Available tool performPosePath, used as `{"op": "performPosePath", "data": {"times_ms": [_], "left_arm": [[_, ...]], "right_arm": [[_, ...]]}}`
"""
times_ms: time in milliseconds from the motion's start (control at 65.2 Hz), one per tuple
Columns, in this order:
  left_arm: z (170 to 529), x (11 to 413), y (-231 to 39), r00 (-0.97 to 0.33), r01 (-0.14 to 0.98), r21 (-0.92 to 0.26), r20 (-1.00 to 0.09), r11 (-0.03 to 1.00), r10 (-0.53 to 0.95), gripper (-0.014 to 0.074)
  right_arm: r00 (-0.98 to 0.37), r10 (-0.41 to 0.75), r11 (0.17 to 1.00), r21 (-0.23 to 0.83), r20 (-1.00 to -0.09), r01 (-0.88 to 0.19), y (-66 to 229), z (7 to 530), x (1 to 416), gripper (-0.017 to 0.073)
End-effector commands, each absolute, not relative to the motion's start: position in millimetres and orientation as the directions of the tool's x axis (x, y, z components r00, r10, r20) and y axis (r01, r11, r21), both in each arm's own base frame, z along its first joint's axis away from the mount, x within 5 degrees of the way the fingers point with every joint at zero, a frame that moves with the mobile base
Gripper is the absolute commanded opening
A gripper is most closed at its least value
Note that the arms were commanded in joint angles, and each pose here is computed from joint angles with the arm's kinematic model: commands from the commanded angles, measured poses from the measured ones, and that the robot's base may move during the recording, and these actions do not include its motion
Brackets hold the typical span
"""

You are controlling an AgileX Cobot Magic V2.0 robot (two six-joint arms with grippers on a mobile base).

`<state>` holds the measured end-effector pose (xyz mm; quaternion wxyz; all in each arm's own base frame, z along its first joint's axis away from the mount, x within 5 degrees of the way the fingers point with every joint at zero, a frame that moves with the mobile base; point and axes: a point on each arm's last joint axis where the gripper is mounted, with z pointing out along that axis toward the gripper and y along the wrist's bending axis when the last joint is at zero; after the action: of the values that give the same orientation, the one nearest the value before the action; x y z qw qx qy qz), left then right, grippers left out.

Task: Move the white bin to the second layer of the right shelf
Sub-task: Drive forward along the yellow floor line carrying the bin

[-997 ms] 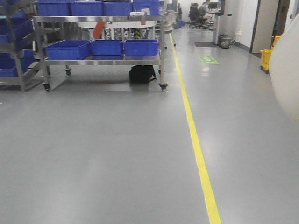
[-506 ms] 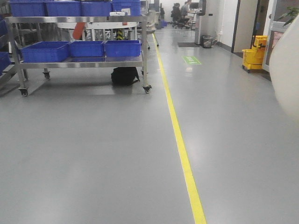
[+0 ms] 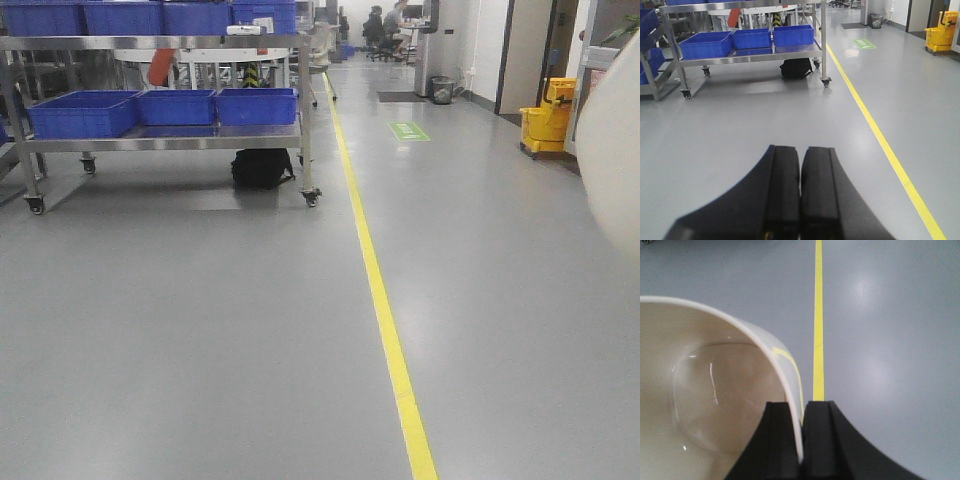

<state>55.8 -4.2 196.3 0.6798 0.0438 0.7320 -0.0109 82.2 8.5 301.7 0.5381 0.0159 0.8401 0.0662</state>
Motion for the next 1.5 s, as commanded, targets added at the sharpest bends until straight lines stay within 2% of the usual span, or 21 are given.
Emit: {"op": "performPosePath", "data": {"times_ms": [0, 1488], "left_arm": [[192.5, 56.3, -4.6, -0.008, 0.082, 0.038, -0.999, 0.996, 0.039, 0.0085], [192.5, 56.3, -4.6, -0.008, 0.082, 0.038, -0.999, 0.996, 0.039, 0.0085]], "right_arm": [[-0.308, 0.114, 0.989, 0.138, -0.945, -0.058, 8.7, 319.7, 84.4, 0.0048], [-0.308, 0.114, 0.989, 0.138, -0.945, -0.058, 8.7, 319.7, 84.4, 0.0048]]}}
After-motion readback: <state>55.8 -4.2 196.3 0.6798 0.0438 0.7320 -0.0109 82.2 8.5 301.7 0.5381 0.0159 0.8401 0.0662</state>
